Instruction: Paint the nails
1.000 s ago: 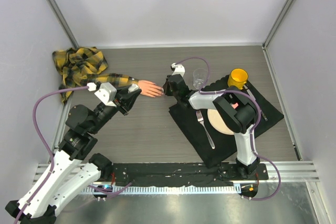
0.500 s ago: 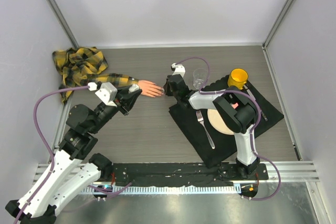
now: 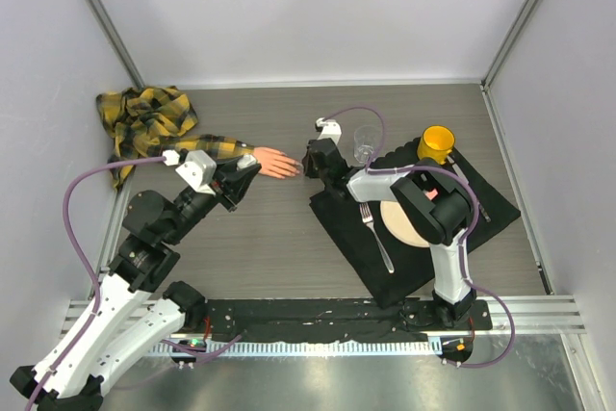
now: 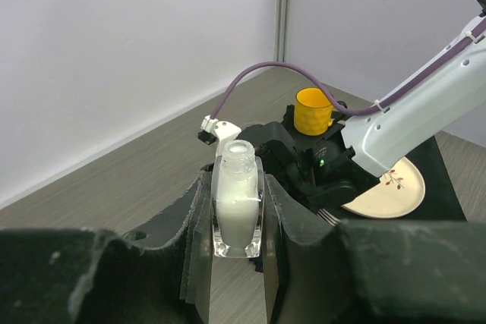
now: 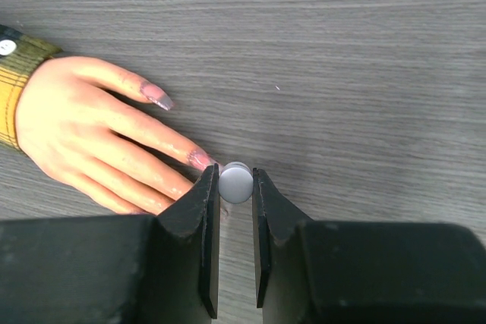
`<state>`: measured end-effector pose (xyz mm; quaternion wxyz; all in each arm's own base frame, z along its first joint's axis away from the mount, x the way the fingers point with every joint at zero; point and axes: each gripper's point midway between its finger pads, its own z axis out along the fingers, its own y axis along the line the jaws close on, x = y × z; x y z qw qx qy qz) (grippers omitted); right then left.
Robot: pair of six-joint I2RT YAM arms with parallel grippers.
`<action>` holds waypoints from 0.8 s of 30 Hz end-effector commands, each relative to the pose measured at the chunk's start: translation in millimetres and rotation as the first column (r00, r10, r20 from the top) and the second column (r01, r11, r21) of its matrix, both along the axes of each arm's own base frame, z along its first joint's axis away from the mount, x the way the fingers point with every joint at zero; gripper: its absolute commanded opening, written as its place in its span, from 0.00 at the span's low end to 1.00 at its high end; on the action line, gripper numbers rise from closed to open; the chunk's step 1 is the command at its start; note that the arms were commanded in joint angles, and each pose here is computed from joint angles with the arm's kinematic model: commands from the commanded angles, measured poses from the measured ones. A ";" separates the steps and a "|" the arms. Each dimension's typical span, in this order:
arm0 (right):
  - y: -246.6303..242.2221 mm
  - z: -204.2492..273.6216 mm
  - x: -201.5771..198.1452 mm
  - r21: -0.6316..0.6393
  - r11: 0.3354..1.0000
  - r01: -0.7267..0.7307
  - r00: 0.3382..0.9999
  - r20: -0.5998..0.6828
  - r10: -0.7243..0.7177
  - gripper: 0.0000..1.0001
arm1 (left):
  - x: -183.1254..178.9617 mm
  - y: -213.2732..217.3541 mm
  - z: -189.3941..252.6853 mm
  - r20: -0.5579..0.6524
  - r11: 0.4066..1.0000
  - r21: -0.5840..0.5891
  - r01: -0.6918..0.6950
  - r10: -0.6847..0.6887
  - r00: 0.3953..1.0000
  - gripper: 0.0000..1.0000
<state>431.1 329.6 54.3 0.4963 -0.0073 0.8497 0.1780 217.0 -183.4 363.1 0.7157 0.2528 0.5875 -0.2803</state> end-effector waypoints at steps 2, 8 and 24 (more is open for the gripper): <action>1.6 43.2 4.1 0.057 0.998 0.004 0.995 0.098 -0.010 0.00 | -3.3 -0.3 19.3 0.041 0.999 -0.033 0.014 -0.013 0.999 0.00; 9.4 56.2 1.5 0.063 0.998 -0.020 0.990 0.144 0.011 0.00 | -3.3 0.0 18.6 0.039 0.999 -0.033 0.013 -0.012 0.999 0.00; 22.9 55.8 2.5 0.087 0.995 -0.052 0.988 0.148 0.038 0.00 | -4.1 0.6 19.7 0.043 0.999 -0.033 0.013 -0.011 0.999 0.00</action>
